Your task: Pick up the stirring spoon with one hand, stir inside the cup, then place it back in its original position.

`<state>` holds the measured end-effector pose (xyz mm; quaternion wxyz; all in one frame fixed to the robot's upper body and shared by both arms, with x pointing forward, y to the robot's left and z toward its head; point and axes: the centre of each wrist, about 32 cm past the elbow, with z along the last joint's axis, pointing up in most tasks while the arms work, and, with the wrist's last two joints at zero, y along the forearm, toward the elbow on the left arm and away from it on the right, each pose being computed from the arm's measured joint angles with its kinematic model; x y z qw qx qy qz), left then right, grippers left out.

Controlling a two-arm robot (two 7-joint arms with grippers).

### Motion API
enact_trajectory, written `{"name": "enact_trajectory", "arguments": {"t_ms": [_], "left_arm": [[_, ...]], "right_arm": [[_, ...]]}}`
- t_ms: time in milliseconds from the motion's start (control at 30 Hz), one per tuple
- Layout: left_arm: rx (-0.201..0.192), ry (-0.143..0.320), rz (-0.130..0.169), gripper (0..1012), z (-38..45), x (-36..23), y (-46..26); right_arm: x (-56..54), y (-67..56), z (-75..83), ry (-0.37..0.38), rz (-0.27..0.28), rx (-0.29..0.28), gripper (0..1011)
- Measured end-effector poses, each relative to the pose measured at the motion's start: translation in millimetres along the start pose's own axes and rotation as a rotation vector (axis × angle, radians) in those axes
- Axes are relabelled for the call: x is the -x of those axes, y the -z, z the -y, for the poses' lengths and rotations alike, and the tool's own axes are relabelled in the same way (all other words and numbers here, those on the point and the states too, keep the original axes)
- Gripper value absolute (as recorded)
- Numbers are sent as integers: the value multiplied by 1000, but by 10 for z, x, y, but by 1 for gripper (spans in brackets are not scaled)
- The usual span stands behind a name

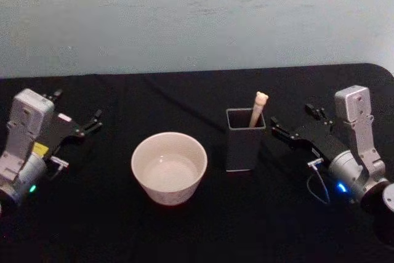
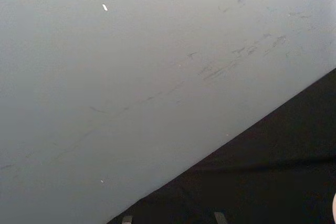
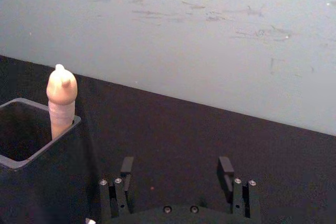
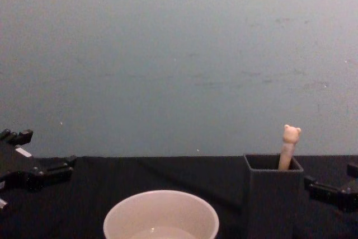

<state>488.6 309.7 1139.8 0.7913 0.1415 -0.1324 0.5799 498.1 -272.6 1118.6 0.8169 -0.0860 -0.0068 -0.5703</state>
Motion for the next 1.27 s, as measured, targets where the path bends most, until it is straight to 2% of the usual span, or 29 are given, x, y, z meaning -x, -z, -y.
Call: {"name": "enact_trajectory", "arguments": {"t_ms": [1267], "left_arm": [[0, 0, 0, 1002, 0, 0, 0]], "right_arm": [[0, -4, 0, 1, 0, -2, 1002]]}}
